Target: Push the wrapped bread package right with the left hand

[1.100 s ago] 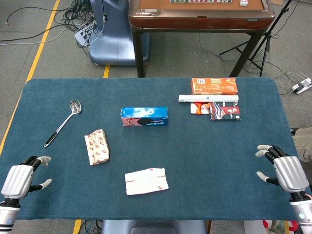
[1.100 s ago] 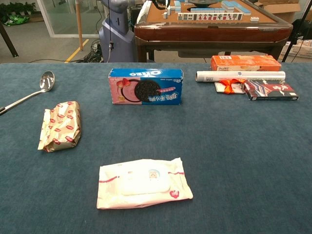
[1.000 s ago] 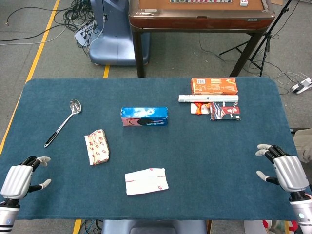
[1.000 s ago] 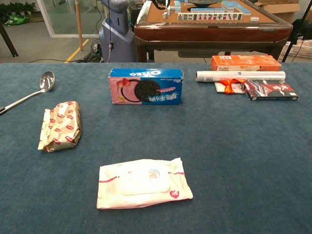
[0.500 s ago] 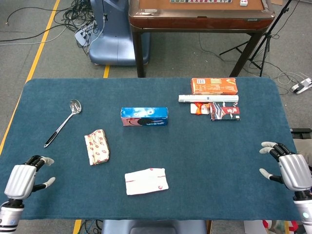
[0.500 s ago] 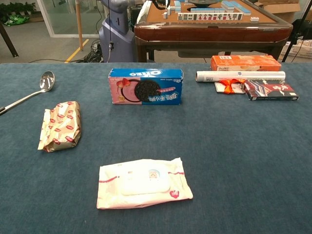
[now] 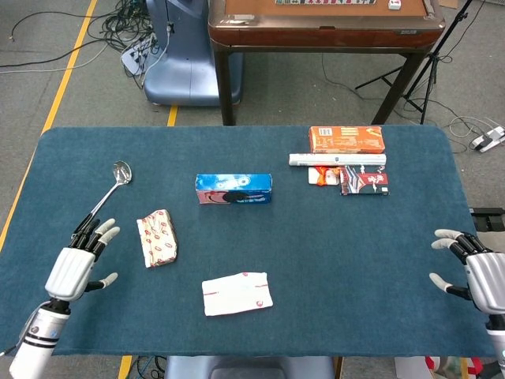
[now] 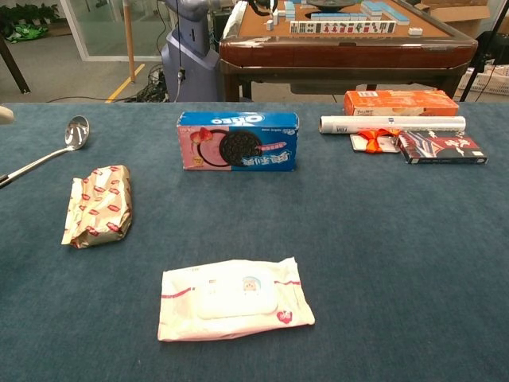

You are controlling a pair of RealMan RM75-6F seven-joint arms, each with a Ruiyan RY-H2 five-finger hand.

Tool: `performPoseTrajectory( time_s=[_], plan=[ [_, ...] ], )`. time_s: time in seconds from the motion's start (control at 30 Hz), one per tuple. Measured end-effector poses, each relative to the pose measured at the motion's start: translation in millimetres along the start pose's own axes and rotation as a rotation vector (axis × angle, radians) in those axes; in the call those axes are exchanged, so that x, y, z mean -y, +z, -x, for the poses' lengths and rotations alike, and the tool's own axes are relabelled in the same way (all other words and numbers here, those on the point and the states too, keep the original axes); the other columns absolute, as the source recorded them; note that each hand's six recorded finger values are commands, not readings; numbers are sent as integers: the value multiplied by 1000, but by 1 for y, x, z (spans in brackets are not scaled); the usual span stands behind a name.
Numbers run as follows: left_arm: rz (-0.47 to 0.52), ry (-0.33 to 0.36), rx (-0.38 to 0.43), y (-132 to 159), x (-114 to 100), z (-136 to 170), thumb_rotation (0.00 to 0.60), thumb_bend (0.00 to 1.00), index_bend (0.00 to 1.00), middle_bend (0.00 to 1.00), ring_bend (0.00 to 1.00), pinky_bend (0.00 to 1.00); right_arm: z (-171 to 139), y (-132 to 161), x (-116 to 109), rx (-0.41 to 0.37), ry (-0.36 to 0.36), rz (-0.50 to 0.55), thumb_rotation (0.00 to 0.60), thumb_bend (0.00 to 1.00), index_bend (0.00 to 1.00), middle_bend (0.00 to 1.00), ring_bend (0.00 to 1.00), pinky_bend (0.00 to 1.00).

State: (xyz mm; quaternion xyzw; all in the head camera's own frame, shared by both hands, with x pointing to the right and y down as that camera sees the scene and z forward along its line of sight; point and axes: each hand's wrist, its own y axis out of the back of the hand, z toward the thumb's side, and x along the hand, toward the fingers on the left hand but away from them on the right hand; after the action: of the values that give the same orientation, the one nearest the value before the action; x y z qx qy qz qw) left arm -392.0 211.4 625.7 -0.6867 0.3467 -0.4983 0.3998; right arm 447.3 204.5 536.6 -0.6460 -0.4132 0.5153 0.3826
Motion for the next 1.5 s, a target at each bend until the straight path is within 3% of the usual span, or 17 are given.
performPoseTrajectory(
  time_s=[0.13,0.47,1.07,1.5],
  plan=[
    [-14,-34,-3,1,7,-18,600,0,8,0,0,119,0,0,1,0,2,0,600,73,398,309,266,623],
    [-48,-91,-15,1,23,-57,600,0,1,0,0,84,2,-2,2,6,12,-1,600,73,398,309,266,623],
    [-49,-127,-35,5,49,-102,600,0,0,0,0,79,2,-5,0,13,9,5,600,72,398,310,266,623],
    [-124,-152,-23,13,60,-121,600,0,0,0,0,79,1,-7,-4,19,0,17,600,73,399,309,266,623]
  ],
)
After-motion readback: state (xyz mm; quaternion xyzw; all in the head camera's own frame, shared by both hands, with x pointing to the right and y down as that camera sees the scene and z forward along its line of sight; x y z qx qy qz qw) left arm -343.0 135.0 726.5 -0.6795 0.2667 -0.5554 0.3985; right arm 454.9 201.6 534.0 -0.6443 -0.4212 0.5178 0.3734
